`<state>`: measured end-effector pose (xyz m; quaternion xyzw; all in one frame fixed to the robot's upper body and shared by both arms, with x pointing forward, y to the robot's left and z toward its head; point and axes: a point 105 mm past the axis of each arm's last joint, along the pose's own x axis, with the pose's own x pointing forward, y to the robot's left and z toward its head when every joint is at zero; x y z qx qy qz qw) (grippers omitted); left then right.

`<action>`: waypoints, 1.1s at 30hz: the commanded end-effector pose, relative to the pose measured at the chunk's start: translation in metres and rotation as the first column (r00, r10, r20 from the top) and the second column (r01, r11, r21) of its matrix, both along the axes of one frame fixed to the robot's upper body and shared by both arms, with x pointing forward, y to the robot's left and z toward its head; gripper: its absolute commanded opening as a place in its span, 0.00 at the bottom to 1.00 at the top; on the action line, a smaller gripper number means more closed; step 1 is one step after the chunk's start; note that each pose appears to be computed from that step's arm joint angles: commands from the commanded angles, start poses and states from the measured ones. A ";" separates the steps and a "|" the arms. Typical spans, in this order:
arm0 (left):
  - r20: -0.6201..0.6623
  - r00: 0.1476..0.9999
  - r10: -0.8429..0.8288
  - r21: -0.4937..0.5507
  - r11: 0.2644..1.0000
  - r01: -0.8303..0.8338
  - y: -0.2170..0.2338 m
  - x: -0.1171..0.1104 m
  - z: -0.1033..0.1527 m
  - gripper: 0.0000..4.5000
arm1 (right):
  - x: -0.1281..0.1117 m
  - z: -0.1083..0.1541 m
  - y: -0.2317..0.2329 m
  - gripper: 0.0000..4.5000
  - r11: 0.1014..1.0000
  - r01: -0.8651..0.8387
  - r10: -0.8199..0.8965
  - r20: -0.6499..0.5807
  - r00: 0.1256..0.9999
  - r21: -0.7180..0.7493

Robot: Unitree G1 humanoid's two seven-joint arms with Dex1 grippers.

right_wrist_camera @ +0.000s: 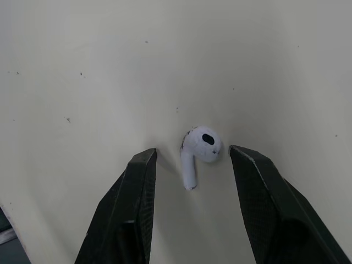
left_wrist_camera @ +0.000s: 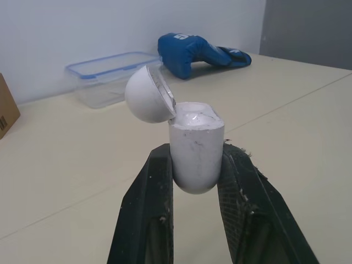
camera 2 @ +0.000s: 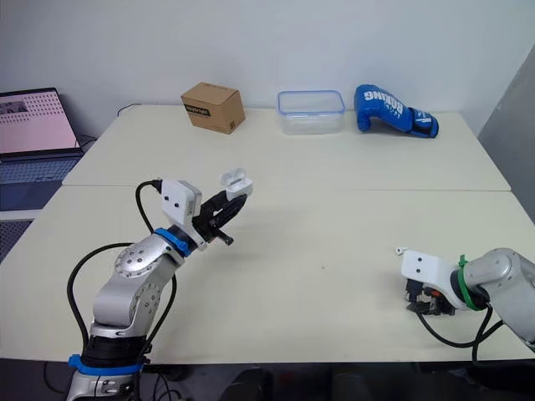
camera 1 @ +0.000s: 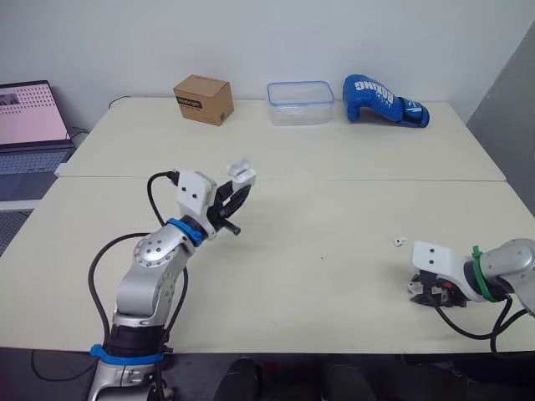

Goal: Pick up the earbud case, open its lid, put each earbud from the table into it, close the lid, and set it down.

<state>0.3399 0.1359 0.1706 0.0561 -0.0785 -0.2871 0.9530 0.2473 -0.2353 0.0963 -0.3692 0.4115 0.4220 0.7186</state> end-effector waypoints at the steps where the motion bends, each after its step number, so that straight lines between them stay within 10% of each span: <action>1: 0.048 0.999 -0.008 -0.011 1.000 0.009 -0.010 -0.009 0.010 0.16 | -0.003 0.006 0.001 0.48 0.998 -0.036 0.036 0.000 0.999 -0.042; 30: 0.034 0.999 0.029 -0.037 0.999 -0.028 -0.004 -0.014 0.005 0.16 | 0.007 0.002 0.006 0.48 0.996 -0.051 0.051 0.003 0.999 -0.073; 33: 0.035 0.999 0.028 -0.034 0.999 -0.027 -0.003 -0.013 0.006 0.16 | 0.005 0.000 0.003 0.34 0.995 -0.052 0.052 -0.002 0.999 -0.081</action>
